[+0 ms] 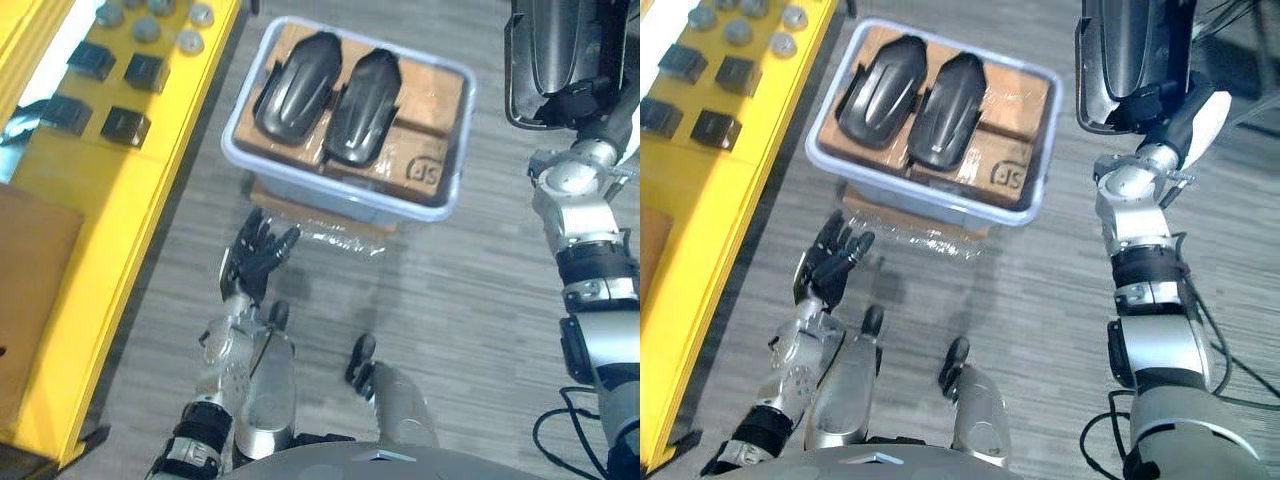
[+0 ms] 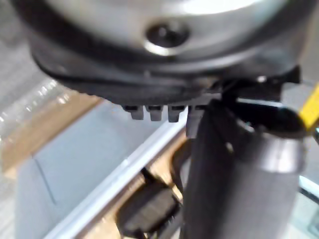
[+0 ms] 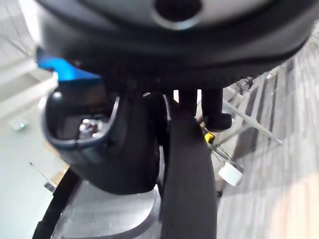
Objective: Walk over and take three plastic housings, then place them on the shelf
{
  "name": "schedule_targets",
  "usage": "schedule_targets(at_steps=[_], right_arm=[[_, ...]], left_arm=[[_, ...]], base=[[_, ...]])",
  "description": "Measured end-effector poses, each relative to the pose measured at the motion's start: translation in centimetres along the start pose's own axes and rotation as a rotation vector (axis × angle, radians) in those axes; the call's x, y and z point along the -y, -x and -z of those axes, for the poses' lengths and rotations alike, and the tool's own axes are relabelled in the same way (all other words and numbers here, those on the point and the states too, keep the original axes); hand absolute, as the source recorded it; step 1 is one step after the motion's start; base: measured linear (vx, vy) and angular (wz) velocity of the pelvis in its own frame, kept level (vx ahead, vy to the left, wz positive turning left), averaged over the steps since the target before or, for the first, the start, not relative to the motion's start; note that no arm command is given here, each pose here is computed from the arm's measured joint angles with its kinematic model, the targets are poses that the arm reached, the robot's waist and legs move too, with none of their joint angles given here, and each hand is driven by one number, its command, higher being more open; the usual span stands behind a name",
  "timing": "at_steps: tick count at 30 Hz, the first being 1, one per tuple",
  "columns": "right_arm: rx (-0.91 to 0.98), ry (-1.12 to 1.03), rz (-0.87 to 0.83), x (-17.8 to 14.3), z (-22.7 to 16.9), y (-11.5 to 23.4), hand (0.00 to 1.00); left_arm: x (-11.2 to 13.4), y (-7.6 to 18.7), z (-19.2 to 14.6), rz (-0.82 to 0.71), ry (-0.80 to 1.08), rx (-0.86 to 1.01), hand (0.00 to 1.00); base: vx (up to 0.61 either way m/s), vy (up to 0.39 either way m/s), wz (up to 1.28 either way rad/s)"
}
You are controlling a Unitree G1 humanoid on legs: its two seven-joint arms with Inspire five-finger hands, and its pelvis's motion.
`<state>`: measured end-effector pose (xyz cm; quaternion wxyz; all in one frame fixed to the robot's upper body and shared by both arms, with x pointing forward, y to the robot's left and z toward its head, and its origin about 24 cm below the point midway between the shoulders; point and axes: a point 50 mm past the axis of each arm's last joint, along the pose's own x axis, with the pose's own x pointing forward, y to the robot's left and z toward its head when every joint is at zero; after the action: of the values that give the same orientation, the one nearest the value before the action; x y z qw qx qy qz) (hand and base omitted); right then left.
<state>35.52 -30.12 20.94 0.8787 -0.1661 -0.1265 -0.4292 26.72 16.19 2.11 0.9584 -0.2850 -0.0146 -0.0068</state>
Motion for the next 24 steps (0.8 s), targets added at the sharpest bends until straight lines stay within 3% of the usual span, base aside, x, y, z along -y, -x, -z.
schedule_targets(at_steps=[4,8,15,24], right_arm=[[0.065,-0.016,0.002,0.0,-0.2,1.2,0.00],[0.153,-0.044,-0.103,-1.9,-0.8,4.2,0.00],[0.251,0.029,-0.322,-4.9,-0.4,8.2,0.00],[0.368,0.021,-0.511,-6.4,-0.1,11.4,0.00]], left_arm=[[2.0,-1.7,-1.9,0.061,0.141,0.029,1.00],[4.8,-3.9,-3.7,0.158,0.289,0.026,1.00],[11.0,-5.1,-2.7,0.399,0.252,-0.125,1.00],[11.5,-5.0,-1.9,0.404,0.236,-0.182,1.00]], base=[[0.15,-0.001,-0.24],[0.07,0.000,-0.27],[0.00,0.003,-0.15],[-0.08,0.003,0.00]])
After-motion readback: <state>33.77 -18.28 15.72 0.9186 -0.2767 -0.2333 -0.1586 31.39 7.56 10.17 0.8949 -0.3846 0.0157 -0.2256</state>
